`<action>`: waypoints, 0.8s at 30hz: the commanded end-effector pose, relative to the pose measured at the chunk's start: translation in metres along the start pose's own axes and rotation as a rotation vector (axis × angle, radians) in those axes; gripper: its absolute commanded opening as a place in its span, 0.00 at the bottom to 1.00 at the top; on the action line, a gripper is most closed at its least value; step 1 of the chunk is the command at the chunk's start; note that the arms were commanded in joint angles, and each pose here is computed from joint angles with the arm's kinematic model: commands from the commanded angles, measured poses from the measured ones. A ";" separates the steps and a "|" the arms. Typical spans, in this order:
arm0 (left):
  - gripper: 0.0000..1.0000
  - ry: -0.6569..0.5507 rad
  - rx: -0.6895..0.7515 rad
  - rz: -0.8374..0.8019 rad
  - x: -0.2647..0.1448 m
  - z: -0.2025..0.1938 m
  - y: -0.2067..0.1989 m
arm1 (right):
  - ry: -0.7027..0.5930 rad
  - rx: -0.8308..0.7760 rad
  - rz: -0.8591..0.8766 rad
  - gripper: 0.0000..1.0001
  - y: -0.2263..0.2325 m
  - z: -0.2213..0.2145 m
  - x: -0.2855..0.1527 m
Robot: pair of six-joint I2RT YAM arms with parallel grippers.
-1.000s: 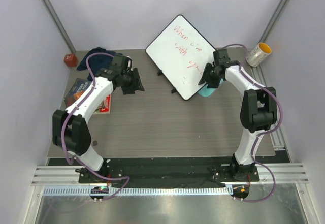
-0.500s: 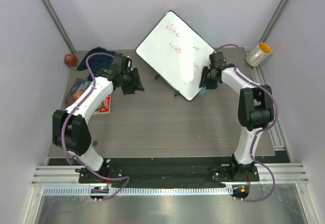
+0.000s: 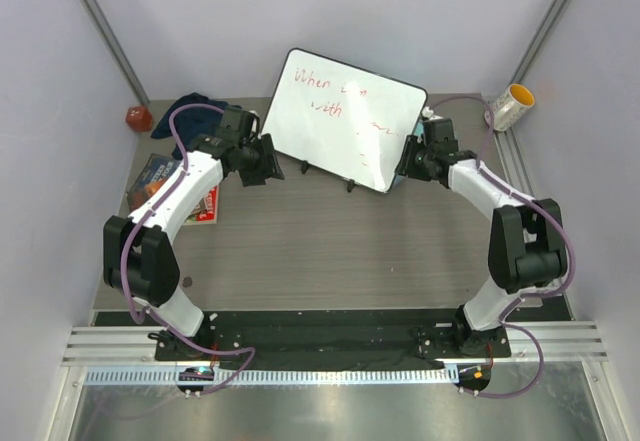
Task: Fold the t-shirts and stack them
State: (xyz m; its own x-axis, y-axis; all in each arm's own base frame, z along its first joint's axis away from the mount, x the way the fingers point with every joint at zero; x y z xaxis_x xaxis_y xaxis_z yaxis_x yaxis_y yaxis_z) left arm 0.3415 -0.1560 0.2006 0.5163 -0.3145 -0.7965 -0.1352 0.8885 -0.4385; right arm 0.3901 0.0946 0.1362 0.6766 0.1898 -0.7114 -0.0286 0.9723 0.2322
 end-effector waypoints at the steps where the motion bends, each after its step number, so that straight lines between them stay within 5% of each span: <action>1: 0.53 -0.024 0.011 -0.026 -0.006 0.006 -0.003 | -0.120 -0.007 -0.007 0.47 0.001 0.019 -0.033; 8: 0.53 -0.026 0.012 -0.029 -0.008 0.005 -0.003 | -0.183 -0.018 -0.059 0.54 -0.012 0.008 -0.047; 18: 0.53 -0.027 0.012 -0.029 -0.009 0.004 -0.003 | -0.443 0.118 0.281 0.62 -0.013 0.019 -0.053; 24: 0.53 -0.025 0.012 -0.030 -0.008 0.004 -0.003 | -0.474 0.151 0.435 0.65 -0.004 0.020 -0.038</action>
State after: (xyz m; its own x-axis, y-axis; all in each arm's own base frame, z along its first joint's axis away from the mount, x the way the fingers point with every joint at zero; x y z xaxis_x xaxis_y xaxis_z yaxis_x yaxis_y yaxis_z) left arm 0.3415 -0.1560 0.2006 0.5162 -0.3149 -0.7965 -0.1351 0.8884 -0.4388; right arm 0.3606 0.0639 0.1421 0.8532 0.3269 -0.4064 -0.1019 0.8686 0.4848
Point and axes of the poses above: each gripper's point midway between its finger pads, its own x axis out along the fingers, its own y axis along the line the jaws close on, z = x × y, the point moved 5 cm from there along -x, back along the fingers, and after that the axes turned 5 degrees about -x, right-handed, at the moved point
